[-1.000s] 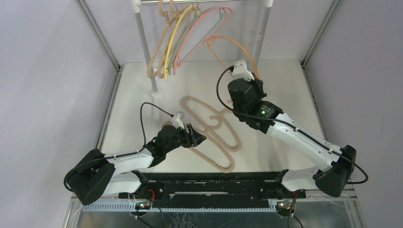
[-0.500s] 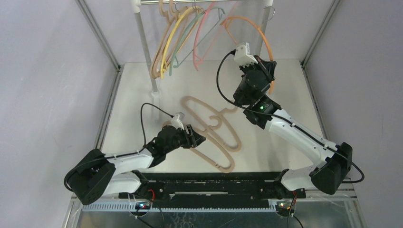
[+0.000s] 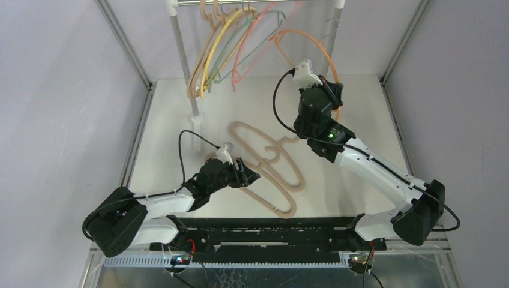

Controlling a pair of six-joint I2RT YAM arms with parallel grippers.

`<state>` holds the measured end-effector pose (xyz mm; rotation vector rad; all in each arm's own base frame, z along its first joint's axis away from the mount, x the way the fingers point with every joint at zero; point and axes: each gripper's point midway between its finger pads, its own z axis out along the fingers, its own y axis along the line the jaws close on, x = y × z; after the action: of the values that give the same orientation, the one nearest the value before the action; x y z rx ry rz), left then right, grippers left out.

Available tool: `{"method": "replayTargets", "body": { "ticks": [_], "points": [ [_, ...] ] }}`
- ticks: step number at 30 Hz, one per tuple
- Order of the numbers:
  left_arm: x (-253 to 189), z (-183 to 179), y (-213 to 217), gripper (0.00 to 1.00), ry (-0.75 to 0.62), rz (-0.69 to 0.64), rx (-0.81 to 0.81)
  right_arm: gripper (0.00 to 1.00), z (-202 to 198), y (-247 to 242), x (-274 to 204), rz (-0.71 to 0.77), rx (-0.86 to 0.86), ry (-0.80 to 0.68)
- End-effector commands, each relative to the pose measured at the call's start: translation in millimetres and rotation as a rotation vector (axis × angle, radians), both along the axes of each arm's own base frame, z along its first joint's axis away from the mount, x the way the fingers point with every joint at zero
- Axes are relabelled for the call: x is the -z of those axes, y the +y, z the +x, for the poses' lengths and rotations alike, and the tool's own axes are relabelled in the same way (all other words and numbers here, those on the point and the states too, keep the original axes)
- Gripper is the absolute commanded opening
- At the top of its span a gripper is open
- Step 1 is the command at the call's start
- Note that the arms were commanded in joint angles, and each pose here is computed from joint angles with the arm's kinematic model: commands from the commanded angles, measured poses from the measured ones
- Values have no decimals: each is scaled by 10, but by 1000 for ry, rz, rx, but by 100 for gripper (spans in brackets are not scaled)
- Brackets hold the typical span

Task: Organize the hangers

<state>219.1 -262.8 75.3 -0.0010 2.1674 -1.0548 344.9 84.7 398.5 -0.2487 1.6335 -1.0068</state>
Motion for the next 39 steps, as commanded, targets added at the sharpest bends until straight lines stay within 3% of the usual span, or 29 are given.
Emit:
{"method": "replayTargets", "body": {
  "ticks": [1,16,27,39],
  "points": [
    [-90,59,-25,63,-40,-16,3,0,30,32,117,104,-7,-31],
    [-38,34,-6,63,-32,-6,5,0,-19,-96,549,90,57,54],
    [-12,47,-54,63,-23,-17,15,0,-129,-529,-15,74,168,-62],
    [-33,68,-79,63,-28,-17,23,0,-5,-442,-691,8,169,-174]
  ]
}}
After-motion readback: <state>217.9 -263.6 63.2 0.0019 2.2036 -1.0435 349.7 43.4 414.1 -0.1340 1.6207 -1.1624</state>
